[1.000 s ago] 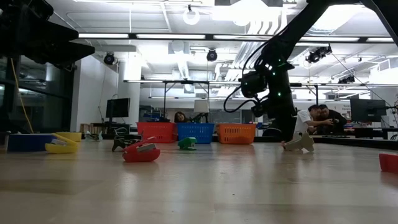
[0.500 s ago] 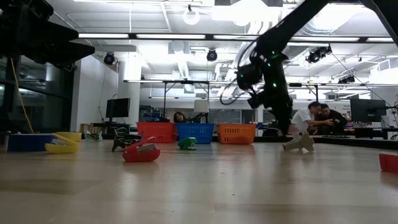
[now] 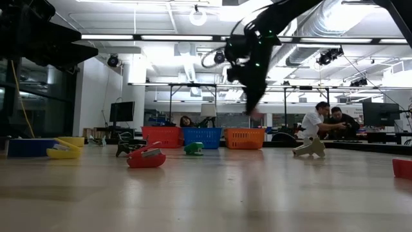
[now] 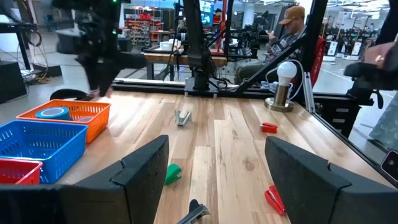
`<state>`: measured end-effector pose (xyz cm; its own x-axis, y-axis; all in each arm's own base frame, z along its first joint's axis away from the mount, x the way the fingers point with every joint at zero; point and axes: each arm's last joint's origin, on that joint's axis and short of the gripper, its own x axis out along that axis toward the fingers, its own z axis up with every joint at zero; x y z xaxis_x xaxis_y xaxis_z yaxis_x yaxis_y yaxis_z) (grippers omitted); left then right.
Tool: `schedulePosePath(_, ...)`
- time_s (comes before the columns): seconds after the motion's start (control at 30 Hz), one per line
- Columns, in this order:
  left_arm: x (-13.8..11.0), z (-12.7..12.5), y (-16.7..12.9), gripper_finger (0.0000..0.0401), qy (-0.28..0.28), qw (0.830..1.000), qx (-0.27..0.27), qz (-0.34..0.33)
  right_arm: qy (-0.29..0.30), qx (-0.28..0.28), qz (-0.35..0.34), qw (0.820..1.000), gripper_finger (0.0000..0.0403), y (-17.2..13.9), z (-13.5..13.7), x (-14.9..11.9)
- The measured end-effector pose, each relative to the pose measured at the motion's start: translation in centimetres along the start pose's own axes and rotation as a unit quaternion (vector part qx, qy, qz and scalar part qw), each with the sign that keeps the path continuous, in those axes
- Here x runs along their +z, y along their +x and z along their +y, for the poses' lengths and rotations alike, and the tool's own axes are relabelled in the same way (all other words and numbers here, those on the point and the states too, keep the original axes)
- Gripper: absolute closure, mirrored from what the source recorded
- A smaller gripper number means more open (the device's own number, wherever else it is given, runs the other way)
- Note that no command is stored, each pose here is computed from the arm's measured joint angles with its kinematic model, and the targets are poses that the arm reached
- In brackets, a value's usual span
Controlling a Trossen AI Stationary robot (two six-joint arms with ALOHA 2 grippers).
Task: Pick and place Stapler, Stapler remover, tape
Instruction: Put the pink staple remover into the blue bin
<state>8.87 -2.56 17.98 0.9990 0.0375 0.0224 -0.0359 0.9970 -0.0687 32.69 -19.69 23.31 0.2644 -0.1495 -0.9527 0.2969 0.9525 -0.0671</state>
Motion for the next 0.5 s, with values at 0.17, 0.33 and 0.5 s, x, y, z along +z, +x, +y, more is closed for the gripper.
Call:
schedulePosePath(0.17,0.0,0.0,0.0,0.0139,0.000,1.000,0.000,0.000,-0.048,0.019,-0.137,0.989,0.0327,0.2,0.8,2.4)
schedulePosePath(0.33,0.0,0.0,0.0,0.0139,0.000,1.000,0.000,0.000,-0.071,0.008,-0.229,0.971,0.0327,0.5,1.5,3.8)
schedulePosePath(0.5,0.0,0.0,0.0,0.0139,0.000,1.000,0.000,0.000,-0.075,-0.003,-0.284,0.956,0.0327,2.0,1.8,3.7)
